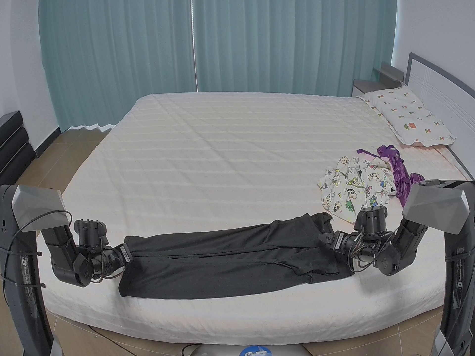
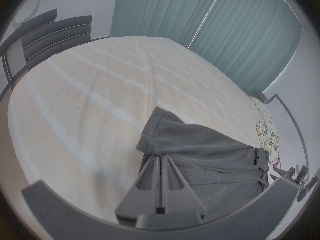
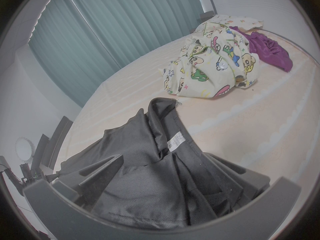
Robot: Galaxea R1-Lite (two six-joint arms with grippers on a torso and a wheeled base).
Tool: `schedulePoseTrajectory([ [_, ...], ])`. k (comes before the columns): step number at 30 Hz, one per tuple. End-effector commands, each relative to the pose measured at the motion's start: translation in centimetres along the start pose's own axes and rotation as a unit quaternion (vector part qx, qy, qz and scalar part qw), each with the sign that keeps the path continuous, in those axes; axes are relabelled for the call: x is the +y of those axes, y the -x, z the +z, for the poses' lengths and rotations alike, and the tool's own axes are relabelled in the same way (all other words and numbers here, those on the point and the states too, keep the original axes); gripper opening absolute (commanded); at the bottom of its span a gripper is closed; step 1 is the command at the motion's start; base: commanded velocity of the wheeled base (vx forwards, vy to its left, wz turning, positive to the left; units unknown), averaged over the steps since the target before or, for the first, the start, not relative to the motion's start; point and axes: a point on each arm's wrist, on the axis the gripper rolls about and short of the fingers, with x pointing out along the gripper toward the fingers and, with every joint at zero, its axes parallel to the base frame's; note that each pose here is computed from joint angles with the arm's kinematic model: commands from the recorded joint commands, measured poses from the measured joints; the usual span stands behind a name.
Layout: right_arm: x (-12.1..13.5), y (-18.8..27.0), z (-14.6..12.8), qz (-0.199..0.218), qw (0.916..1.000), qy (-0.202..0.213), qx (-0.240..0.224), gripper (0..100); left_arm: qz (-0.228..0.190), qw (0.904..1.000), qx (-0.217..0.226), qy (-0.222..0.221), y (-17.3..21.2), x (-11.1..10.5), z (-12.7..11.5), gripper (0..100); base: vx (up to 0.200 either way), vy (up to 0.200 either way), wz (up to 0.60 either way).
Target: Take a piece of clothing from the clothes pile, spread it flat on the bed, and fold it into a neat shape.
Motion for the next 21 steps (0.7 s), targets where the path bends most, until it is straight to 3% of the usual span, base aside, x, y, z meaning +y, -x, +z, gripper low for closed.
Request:
schedulePoseTrajectory([
  [1, -0.1, -0.1, -0.1, 0.009, 0.9999, 0.0, 0.008, 100, 0.0, 1.0, 0.0, 0.001, -0.1, 0.0, 0.0, 0, 0.0, 0.0, 0.0],
  [21, -0.3, -2.6, -1.0, 0.04, 0.9983, -0.001, 0.042, 100, 0.0, 1.0, 0.001, 0.002, -0.2, 0.0, -0.1, 0, 0.0, 0.0, 0.0],
])
